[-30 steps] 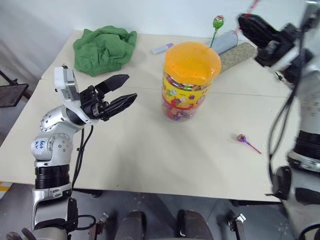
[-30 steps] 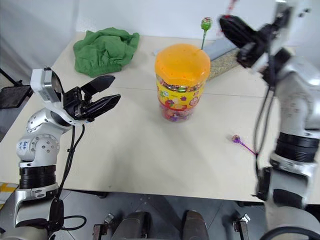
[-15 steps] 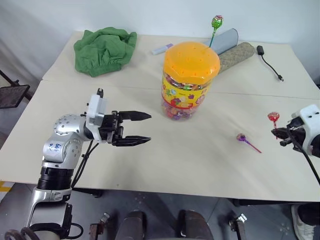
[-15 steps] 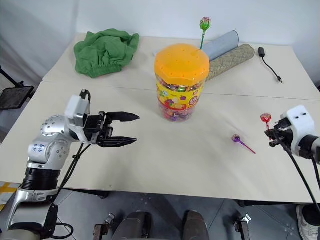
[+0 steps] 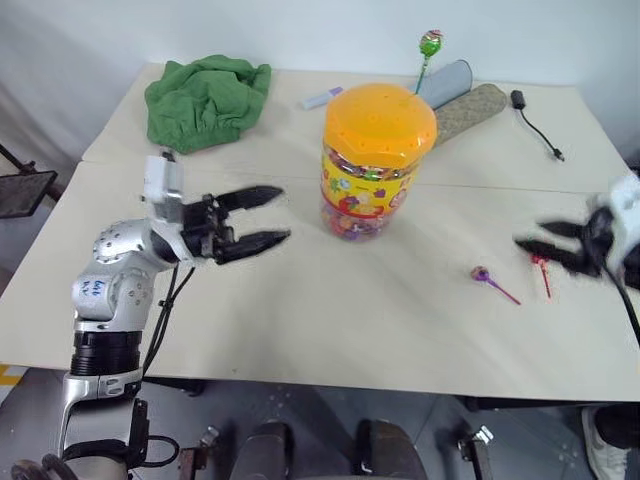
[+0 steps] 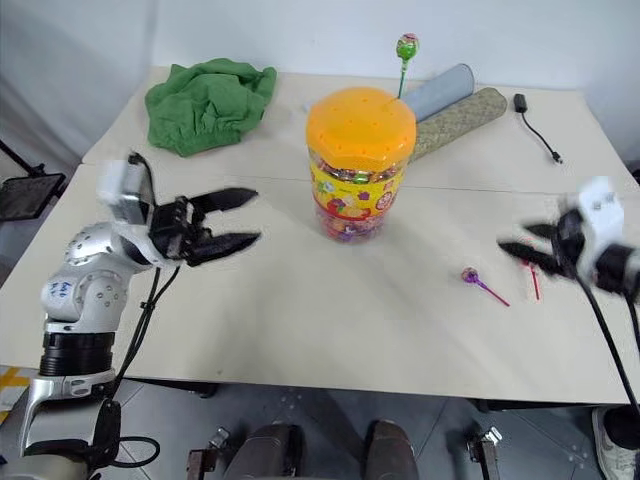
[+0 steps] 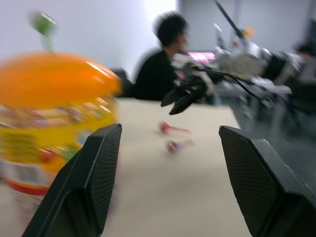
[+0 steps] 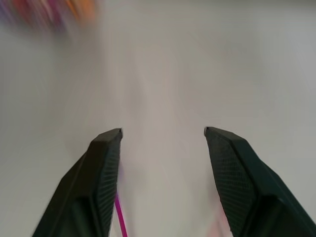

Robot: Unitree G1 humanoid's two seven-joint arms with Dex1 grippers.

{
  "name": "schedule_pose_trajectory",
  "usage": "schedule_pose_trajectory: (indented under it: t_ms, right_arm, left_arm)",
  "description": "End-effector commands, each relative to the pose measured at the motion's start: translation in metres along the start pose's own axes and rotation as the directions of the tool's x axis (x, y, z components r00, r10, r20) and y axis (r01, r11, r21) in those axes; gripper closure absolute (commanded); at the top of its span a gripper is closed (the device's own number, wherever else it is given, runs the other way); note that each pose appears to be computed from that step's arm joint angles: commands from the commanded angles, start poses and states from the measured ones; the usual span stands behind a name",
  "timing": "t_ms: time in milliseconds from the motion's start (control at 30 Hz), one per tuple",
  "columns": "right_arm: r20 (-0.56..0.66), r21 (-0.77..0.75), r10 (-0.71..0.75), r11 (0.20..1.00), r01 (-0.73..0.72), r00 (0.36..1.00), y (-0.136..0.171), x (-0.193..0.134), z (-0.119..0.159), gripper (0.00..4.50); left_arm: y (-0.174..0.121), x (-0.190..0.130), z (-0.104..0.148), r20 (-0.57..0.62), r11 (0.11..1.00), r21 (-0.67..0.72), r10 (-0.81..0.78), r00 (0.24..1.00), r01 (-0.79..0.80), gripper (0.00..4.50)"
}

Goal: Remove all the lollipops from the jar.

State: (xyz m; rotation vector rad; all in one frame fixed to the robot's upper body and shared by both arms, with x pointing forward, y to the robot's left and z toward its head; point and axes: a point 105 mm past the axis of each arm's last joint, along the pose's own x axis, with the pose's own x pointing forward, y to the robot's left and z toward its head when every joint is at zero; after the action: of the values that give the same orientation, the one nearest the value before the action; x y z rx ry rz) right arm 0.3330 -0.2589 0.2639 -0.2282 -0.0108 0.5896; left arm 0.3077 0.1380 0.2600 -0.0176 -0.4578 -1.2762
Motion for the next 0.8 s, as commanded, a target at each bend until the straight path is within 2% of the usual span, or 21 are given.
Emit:
schedule_pose_trajectory:
  t_ms: [33, 133, 233, 367, 500, 600, 767, 800]
  right_arm:
    - [0.197, 0.011, 0.006, 1.0, -0.008, 0.98, 0.008, 0.025, 0.053, 1.79]
    - [0.258, 0.044, -0.029, 0.999, 0.018, 0.966, 0.014, 0.068, 0.082, 1.79]
    - [0.279, 0.098, -0.045, 0.995, 0.018, 0.959, 0.021, 0.104, 0.096, 1.79]
    - [0.269, 0.118, -0.059, 0.993, 0.028, 0.961, 0.028, 0.132, 0.1, 1.79]
    - [0.288, 0.136, -0.079, 0.99, 0.041, 0.954, 0.028, 0.142, 0.106, 1.79]
    - [0.319, 0.146, -0.052, 0.989, 0.005, 0.946, 0.034, 0.144, 0.111, 2.65]
    - [0.33, 0.139, -0.042, 0.99, -0.004, 0.943, 0.035, 0.141, 0.113, 4.35]
    - [0.338, 0.135, -0.044, 0.991, -0.003, 0.94, 0.033, 0.14, 0.114, 4.43]
  left_arm:
    - [0.013, -0.001, 0.025, 0.102, 0.993, 0.038, 0.111, 0.989, -0.115, 1.13]
    - [0.017, -0.003, 0.025, 0.108, 0.987, 0.024, 0.156, 0.982, -0.16, 1.13]
    - [0.012, 0.0, 0.022, 0.1, 0.989, 0.018, 0.142, 0.985, -0.144, 1.13]
    - [0.011, 0.002, 0.024, 0.109, 0.989, 0.021, 0.14, 0.984, -0.143, 1.13]
    - [0.01, 0.001, 0.026, 0.116, 0.988, 0.03, 0.147, 0.982, -0.152, 1.13]
    - [0.009, 0.001, 0.028, 0.123, 0.987, 0.037, 0.152, 0.981, -0.157, 1.13]
    - [0.011, 0.001, 0.029, 0.126, 0.986, 0.041, 0.155, 0.98, -0.162, 1.13]
    - [0.012, 0.001, 0.029, 0.128, 0.986, 0.045, 0.154, 0.98, -0.161, 1.13]
